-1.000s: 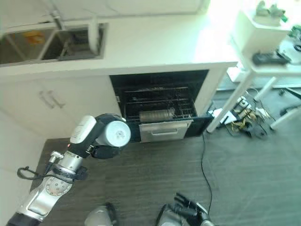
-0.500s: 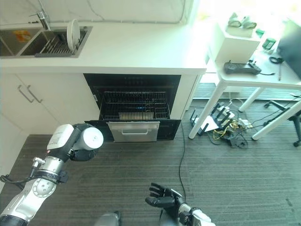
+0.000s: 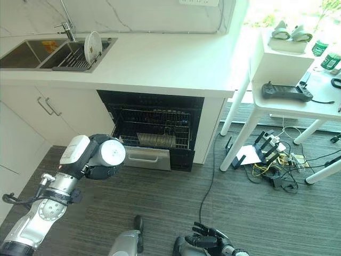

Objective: Place the dishes in the dishwasher.

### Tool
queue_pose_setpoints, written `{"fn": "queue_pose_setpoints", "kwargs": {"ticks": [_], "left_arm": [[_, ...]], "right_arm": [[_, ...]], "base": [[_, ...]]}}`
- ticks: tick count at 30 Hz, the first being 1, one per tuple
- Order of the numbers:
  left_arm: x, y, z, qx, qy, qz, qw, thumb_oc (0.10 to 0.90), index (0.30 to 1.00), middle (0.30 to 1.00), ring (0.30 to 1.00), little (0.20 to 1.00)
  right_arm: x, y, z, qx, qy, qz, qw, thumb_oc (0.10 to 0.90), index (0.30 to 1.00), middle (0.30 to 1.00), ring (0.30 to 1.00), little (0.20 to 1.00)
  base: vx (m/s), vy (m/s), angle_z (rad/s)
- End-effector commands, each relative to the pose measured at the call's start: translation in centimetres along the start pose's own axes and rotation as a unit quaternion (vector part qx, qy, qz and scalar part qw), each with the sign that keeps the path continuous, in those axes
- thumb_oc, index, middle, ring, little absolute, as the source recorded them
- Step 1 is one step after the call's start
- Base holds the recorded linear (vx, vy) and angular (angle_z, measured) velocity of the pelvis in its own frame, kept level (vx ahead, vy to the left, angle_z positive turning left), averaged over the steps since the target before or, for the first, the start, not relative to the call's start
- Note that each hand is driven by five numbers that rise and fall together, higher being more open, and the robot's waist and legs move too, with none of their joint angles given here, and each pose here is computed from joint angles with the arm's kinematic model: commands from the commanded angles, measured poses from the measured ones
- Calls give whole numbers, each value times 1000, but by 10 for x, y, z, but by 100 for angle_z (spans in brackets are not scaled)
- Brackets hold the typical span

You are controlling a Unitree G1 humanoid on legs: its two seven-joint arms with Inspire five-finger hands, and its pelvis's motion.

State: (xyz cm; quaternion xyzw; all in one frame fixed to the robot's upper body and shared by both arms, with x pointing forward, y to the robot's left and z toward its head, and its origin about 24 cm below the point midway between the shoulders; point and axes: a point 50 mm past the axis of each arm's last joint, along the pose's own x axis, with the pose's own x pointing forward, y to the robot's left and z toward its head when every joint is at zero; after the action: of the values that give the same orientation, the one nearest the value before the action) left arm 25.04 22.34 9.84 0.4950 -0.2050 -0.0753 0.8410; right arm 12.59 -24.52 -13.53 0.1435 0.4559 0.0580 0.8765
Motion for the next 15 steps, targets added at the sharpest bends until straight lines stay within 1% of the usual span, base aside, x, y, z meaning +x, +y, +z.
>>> {"fn": "queue_pose_setpoints", "kwargs": {"ticks": [1, 4, 7, 11, 15], "left_arm": [[23, 49, 35, 40, -121, 82, 988, 400, 300, 300, 300, 300], [29, 54, 41, 52, -131, 67, 988, 400, 300, 300, 300, 300], [31, 57, 40, 66, -128, 54, 988, 400, 300, 300, 300, 300], [32, 67, 38, 79, -121, 51, 988, 400, 300, 300, 300, 300], [34, 71, 36, 93, -119, 33, 988, 400, 300, 300, 300, 300]], "right_arm": [[6, 17, 5, -1, -34, 44, 998, 800, 900, 900, 900, 900], [11, 21, 13, 17, -46, 38, 998, 800, 900, 900, 900, 900], [14, 26, 20, 4, -59, 44, 997, 800, 900, 900, 900, 900], [10, 24, 23, -4, -66, 48, 997, 800, 900, 900, 900, 900], [5, 15, 9, 7, -52, 34, 998, 800, 900, 900, 900, 900]], "base": [[192, 183, -14], [266, 184, -18], [177, 43, -11], [178, -212, -19], [302, -320, 11]]}}
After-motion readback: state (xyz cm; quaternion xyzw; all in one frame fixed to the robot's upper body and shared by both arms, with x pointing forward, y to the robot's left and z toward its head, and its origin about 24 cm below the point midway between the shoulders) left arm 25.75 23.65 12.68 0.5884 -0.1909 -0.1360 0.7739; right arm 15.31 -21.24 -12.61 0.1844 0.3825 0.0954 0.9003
